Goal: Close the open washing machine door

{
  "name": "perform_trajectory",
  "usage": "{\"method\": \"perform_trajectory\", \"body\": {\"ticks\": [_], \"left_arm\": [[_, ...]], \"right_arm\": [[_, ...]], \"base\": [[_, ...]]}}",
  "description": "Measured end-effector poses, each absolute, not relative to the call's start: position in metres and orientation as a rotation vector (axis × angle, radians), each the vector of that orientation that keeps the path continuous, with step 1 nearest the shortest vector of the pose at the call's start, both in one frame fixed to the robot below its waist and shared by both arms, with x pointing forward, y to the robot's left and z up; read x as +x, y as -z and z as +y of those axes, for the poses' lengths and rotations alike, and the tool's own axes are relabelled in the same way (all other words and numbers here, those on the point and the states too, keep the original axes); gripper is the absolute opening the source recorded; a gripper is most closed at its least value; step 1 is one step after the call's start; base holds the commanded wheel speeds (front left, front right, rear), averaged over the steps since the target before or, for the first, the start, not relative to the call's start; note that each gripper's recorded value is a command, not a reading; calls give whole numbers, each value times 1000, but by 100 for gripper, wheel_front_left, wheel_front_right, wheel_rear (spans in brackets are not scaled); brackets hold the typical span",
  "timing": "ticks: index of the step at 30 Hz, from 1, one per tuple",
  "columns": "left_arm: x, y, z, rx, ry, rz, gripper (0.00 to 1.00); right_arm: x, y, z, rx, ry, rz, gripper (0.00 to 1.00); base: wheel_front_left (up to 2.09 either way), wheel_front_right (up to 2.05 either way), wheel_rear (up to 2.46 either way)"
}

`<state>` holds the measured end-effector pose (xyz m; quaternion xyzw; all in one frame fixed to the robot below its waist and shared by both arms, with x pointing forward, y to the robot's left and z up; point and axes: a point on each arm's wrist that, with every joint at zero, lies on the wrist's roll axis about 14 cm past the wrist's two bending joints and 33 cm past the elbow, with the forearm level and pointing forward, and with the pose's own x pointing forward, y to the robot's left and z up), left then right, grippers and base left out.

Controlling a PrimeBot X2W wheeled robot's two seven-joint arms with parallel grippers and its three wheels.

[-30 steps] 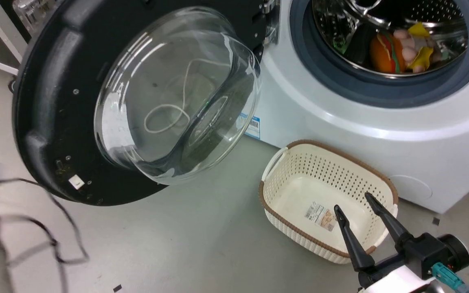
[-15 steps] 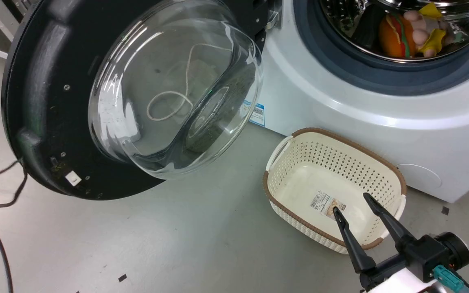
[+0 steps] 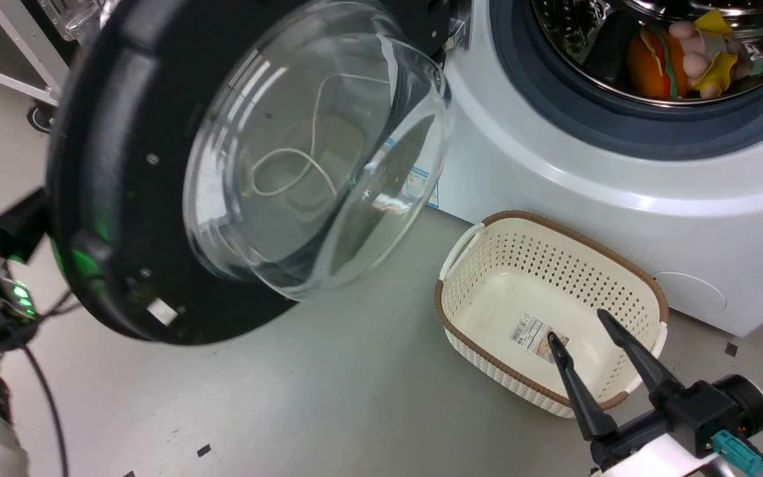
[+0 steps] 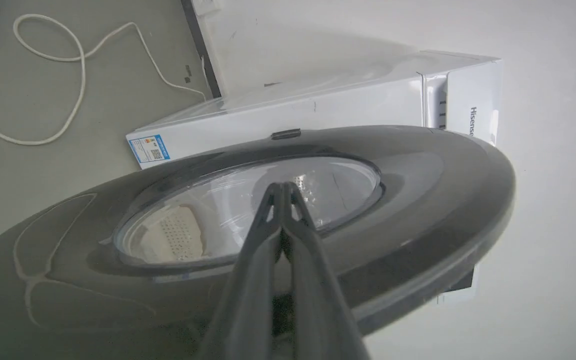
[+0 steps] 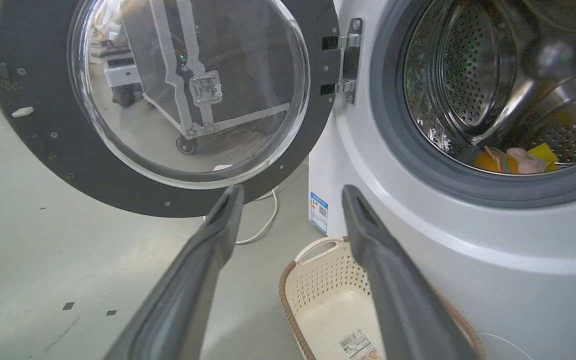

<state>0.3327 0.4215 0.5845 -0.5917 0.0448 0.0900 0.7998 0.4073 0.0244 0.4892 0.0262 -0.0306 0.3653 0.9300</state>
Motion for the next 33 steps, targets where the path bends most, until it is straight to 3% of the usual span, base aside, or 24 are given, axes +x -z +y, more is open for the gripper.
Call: {"method": "perform_trajectory", "body": {"ticks": [14,21,33], "left_arm": [[318,-574,323,-1329,107,252,0],[313,-572,265,-1354,264,284,0],[340,-558,129,-1570,532,368,0]], "right_arm": [[419,-515,-13,39,-586,-121,100],[419,-522,-55,38,-429,-131,100],[404,-526,-137,38,-191,-139,100]], "base": [[0,0,0],[0,0,0],[0,0,0]]}}
